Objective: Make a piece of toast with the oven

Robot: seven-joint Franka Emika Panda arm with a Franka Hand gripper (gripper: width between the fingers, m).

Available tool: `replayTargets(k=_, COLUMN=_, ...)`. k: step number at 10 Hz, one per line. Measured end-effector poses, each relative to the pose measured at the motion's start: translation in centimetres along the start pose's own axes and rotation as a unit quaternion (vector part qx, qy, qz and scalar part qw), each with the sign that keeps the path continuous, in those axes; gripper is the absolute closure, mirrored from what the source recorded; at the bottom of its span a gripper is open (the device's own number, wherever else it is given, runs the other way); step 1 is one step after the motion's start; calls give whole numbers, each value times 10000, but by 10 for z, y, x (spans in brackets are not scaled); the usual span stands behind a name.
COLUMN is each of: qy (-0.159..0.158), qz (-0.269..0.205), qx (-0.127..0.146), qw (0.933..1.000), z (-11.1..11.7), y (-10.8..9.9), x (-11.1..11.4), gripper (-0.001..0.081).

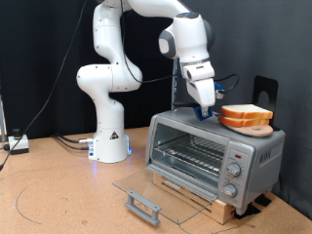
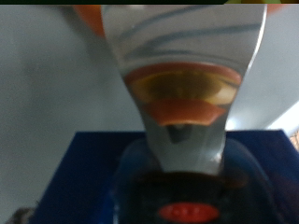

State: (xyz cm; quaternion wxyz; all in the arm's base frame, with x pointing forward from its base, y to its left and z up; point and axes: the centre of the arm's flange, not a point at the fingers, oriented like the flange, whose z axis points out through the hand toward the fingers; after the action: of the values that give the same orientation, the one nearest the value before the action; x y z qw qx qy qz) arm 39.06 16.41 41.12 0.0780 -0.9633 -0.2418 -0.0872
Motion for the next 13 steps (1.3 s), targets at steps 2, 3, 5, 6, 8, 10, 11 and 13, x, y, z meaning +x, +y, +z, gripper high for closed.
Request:
replayTargets(k=2, qy=102, qz=-33, qx=-25, qw=9999, z=-3, y=-10, x=9, gripper=402)
replayTargets(k=3, qy=121, qz=-17, qx=-29, qw=9999, z=-3, y=-14, x=12, gripper=402)
replayTargets(k=5, qy=128, qz=55, qx=-50, qw=9999, z=-1, y=-20, x=16, gripper=402)
replayTargets(k=6, qy=174, qz=87, qx=-41, qw=9998, z=-2, y=-20, x=17, gripper=402)
replayTargets(k=8, qy=336, qz=160, qx=119, qw=9992, z=-5, y=-10, x=17, gripper=402)
replayTargets(k=10, qy=470, qz=179, qx=321, qw=9982, z=-16, y=12, x=10, gripper=402)
replayTargets(k=11, qy=506, qz=190, qx=386, qw=9978, z=-22, y=23, x=7, gripper=402)
replayTargets(k=13, qy=575, qz=243, qx=437, qw=9971, z=-33, y=39, x=1, gripper=402)
